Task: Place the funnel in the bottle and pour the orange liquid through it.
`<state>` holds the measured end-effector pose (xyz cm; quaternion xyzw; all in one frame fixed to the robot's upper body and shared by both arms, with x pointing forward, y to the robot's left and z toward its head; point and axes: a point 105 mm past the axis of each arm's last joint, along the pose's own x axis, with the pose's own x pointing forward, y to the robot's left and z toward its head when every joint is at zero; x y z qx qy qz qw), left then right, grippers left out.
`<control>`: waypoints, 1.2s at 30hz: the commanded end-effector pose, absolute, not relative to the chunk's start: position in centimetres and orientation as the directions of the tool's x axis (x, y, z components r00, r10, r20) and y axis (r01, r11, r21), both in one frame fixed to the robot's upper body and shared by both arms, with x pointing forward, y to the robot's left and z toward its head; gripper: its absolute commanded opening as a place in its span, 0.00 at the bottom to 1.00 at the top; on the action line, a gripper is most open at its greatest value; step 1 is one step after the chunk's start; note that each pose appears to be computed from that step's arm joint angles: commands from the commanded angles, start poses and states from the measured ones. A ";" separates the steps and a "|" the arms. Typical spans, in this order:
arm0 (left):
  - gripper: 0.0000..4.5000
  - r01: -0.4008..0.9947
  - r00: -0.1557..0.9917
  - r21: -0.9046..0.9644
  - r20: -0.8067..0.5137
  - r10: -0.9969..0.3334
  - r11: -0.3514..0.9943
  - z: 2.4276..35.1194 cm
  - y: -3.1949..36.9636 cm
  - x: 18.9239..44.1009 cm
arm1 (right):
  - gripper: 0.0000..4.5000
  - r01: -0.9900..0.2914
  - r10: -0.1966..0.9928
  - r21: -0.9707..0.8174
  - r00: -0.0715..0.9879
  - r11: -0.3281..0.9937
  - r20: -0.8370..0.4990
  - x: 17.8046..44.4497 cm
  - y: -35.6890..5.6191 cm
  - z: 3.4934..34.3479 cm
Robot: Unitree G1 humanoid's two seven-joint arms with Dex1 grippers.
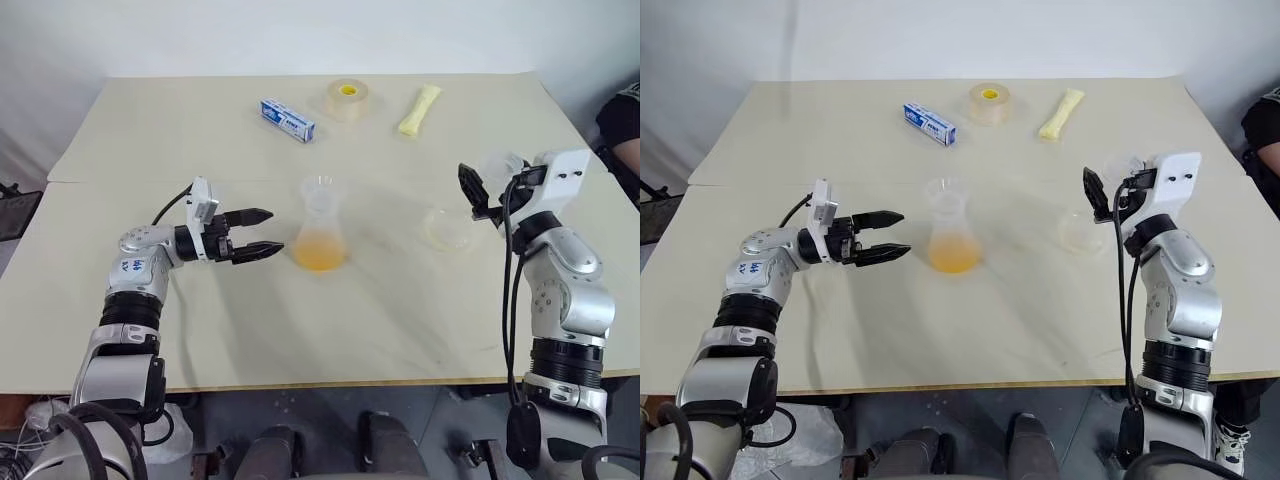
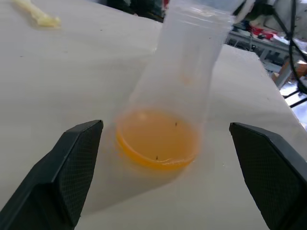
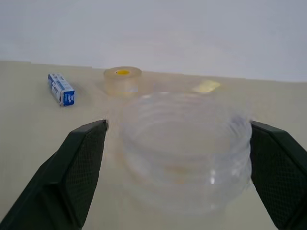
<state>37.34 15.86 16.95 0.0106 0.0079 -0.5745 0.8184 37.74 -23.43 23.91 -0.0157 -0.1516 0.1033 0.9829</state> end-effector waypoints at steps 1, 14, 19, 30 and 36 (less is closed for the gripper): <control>1.00 0.942 0.330 0.074 -0.015 -0.944 0.328 18.3 15.9 37.1 | 0.99 -0.199 0.230 -0.119 0.890 0.973 0.393 36.8 -23.2 27.2; 1.00 0.954 0.257 0.177 -0.080 -0.963 0.240 17.8 19.0 34.6 | 0.99 -0.573 0.719 -0.456 0.642 0.681 0.268 30.0 -17.1 30.4; 1.00 0.958 0.249 0.175 -0.113 -0.962 0.227 17.6 20.6 33.8 | 0.99 -0.773 0.868 -0.432 0.494 0.464 0.048 25.1 -15.4 26.5; 1.00 0.960 0.246 0.162 -0.086 -0.965 0.230 16.7 20.7 32.6 | 0.99 -0.783 0.793 -0.266 0.602 0.563 -0.091 24.7 -20.7 17.3; 1.00 0.959 0.253 0.155 -0.078 -0.964 0.239 16.6 20.8 31.6 | 0.99 -0.743 0.756 -0.250 0.652 0.621 -0.059 25.4 -21.5 16.2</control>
